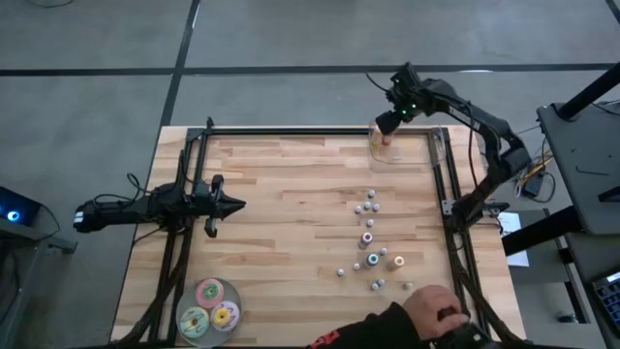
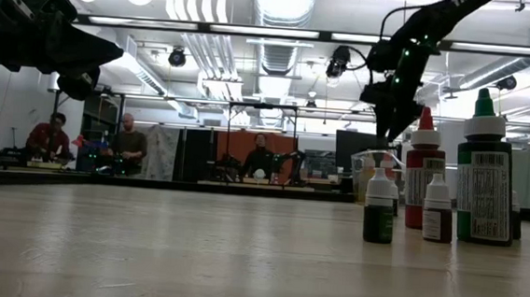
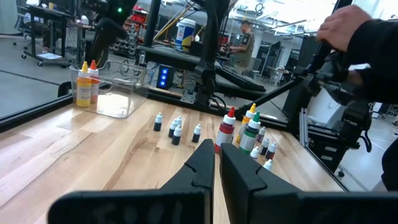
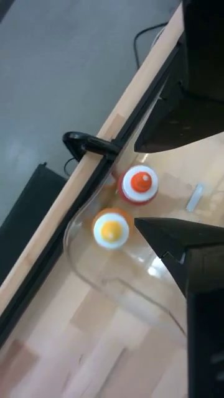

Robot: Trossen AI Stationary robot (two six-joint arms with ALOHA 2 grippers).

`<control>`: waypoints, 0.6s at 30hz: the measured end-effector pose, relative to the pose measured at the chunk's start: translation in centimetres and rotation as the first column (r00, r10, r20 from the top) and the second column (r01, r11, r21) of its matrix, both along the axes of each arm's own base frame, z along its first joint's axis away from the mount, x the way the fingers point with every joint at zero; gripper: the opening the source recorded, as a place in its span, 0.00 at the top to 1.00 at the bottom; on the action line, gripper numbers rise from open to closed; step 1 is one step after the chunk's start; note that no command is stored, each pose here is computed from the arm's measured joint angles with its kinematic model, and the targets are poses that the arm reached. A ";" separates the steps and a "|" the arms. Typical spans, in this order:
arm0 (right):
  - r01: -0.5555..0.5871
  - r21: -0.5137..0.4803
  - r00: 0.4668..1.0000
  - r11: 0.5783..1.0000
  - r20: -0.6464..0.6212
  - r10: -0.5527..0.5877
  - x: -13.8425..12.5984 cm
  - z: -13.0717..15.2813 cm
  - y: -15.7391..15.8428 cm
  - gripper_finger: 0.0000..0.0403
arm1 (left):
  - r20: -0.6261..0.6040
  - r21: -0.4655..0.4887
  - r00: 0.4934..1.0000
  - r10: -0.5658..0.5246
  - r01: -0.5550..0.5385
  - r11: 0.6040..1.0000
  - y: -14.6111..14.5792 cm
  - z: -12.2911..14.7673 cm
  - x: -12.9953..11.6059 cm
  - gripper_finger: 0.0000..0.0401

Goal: Pick & Place food coloring
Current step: Put the big yellow food coloring bottle into the bin

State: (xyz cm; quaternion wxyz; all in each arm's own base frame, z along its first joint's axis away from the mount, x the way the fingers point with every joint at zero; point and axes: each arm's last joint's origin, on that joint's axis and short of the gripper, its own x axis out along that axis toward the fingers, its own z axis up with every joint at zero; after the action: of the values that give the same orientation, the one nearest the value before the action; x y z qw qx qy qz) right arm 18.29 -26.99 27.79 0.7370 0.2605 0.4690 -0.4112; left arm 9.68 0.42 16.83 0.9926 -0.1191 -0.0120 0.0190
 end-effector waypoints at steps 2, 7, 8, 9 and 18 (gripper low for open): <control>-0.003 -0.014 1.000 1.000 0.013 0.003 -0.1 0.6 0.3 0.58 | 0.000 0.000 1.000 0.000 0.000 1.000 0.0 0.0 0.0 1.00; -0.022 -0.025 1.000 0.999 0.015 0.022 -0.3 1.2 0.8 0.58 | 0.000 0.000 1.000 0.000 0.000 1.000 0.0 0.0 0.0 1.00; -0.024 -0.020 1.000 1.000 0.011 0.024 -0.3 1.2 0.9 0.58 | 0.000 0.000 1.000 0.000 0.000 1.000 0.0 0.0 0.0 1.00; -0.031 -0.015 1.000 0.999 0.006 0.031 -0.2 1.2 1.0 0.58 | 0.000 0.000 1.000 0.000 0.000 1.000 0.0 0.0 0.0 1.00; -0.188 0.038 0.981 0.981 0.043 0.187 1.1 1.1 2.4 0.65 | 0.000 0.000 1.000 0.000 0.000 1.000 0.0 0.0 0.0 1.00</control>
State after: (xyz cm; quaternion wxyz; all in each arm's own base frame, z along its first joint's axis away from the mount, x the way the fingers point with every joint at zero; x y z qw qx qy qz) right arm 19.40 -24.62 28.85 0.7759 0.2386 0.4853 -0.3248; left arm 9.68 0.42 16.83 0.9926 -0.1190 -0.0120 0.0189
